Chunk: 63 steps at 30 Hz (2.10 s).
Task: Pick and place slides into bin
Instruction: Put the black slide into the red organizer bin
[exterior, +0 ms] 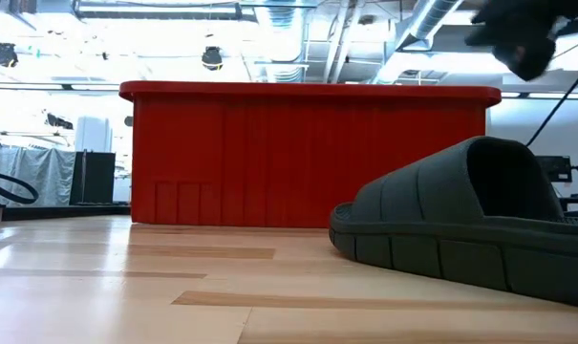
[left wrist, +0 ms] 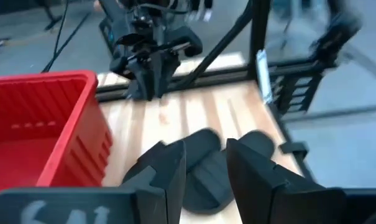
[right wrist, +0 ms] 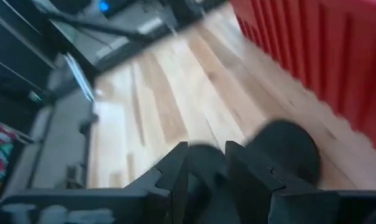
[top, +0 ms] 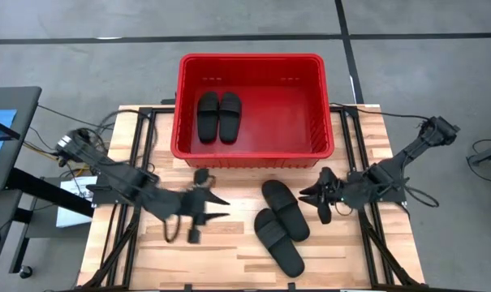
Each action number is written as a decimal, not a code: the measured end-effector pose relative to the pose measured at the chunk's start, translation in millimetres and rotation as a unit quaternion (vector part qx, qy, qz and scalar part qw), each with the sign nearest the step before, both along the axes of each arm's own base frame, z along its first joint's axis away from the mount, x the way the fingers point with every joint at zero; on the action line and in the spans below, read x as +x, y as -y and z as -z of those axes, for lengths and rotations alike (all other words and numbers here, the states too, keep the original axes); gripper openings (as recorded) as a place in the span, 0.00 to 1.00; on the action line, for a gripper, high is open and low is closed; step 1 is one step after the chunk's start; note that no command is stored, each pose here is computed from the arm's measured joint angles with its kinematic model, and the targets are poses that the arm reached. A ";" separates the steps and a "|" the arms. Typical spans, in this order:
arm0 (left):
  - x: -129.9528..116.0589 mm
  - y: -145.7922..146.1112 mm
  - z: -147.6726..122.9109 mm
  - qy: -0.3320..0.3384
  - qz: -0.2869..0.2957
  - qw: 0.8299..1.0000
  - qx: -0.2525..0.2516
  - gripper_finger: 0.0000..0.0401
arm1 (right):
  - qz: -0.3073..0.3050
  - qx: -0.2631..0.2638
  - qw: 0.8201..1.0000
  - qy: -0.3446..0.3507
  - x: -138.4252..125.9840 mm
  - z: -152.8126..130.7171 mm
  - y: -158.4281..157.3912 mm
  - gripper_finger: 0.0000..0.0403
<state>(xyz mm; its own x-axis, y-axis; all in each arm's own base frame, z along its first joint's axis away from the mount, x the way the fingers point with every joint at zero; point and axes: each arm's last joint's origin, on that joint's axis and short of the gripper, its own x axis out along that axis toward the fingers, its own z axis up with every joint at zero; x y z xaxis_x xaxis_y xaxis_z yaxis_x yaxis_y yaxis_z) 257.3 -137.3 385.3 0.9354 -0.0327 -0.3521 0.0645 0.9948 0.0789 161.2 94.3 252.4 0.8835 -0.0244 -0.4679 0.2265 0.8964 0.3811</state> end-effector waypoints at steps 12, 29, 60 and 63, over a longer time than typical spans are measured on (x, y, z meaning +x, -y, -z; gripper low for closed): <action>-96.4 -52.7 49.5 0.156 0.053 0.976 -0.145 0.27 | -0.105 -0.020 0.993 0.047 50.9 6.0 -34.1 0.24; -121.8 -67.6 59.6 0.171 0.056 0.969 -0.168 0.27 | -0.256 0.073 0.938 -0.220 91.1 9.2 -123.0 0.24; -121.7 -67.5 60.0 0.170 0.056 0.970 -0.168 0.27 | -0.379 -0.080 0.838 -0.384 117.1 54.6 -181.4 0.24; -121.7 -67.5 60.0 0.169 0.055 0.969 -0.173 0.27 | -0.390 -0.088 0.834 -0.381 116.7 54.8 -181.6 0.24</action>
<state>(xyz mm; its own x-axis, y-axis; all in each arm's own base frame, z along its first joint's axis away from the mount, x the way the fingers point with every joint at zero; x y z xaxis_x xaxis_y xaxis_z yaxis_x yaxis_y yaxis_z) 135.6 -69.8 325.3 0.9796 -0.1996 0.0229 0.1996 0.9542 -0.2229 277.8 276.0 197.6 0.1108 0.2919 -0.9500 -0.3352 0.9108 0.2408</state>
